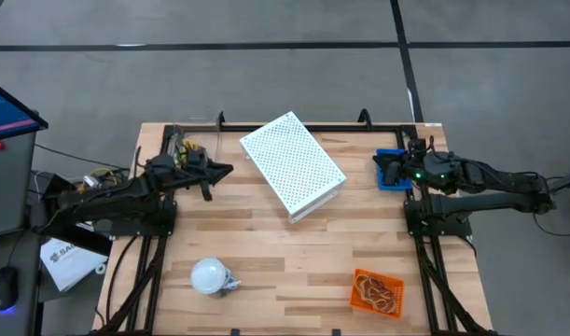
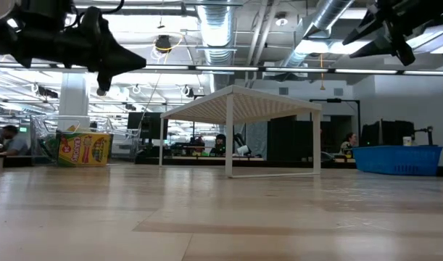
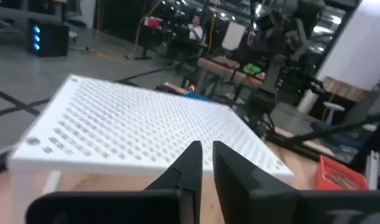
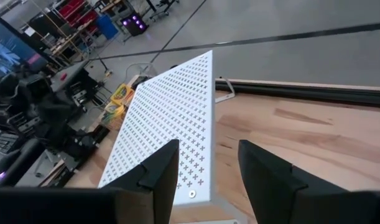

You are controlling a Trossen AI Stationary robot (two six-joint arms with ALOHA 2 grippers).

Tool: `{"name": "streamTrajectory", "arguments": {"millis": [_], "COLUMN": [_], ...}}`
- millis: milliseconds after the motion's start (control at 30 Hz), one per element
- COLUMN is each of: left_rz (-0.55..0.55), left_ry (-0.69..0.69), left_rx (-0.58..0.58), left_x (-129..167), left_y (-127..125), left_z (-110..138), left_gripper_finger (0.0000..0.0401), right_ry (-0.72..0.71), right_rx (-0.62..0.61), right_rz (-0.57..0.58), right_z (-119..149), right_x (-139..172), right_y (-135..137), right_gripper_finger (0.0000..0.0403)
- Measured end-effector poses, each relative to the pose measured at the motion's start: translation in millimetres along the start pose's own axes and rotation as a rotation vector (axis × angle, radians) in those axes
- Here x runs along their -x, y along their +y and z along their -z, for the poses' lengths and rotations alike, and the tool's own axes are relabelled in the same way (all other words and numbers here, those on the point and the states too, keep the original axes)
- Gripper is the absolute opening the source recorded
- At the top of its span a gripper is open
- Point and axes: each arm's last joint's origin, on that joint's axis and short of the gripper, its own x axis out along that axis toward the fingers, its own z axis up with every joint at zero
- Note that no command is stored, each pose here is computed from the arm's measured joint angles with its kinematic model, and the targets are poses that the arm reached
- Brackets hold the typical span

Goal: Pick & Place Office Desk Supplies
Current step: Put the transparent bin on the shelf

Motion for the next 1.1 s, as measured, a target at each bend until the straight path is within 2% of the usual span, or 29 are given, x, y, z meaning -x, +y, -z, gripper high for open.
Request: {"name": "streamTrajectory", "arguments": {"millis": [200, 367, 500, 733, 900, 1100], "left_rz": [0.033, -0.011, -0.031, -0.092, -0.139, -0.145], "left_ry": [0.023, -0.037, -0.013, -0.051, -0.012, -0.024], "left_rx": [-0.003, -0.009, -0.006, -0.002, -0.012, -0.039], "left_x": [2, 15, 31, 58, 63, 63], "left_y": [-13, -15, -14, -11, -8, -8], "left_z": [12, 7, 9, 10, 16, 15], "left_gripper_finger": [0.0003, 0.0001, 0.0000, 0.0000, 0.0000, 0.0000], "right_ry": [-0.012, -0.015, -0.017, -0.018, -0.026, -0.037], "right_rx": [0.010, 0.012, 0.018, 0.029, 0.031, 0.029], "right_rz": [0.016, 0.023, 0.031, 0.039, 0.051, 0.058], "right_z": [0, 0, 0, 0, 0, 0], "right_x": [0, 0, 0, 0, 0, 0], "right_y": [-1, -1, -2, -2, -3, -3], "right_gripper_finger": [0.0162, 0.0163, 0.0165, 0.0166, 0.0167, 0.0167]}}
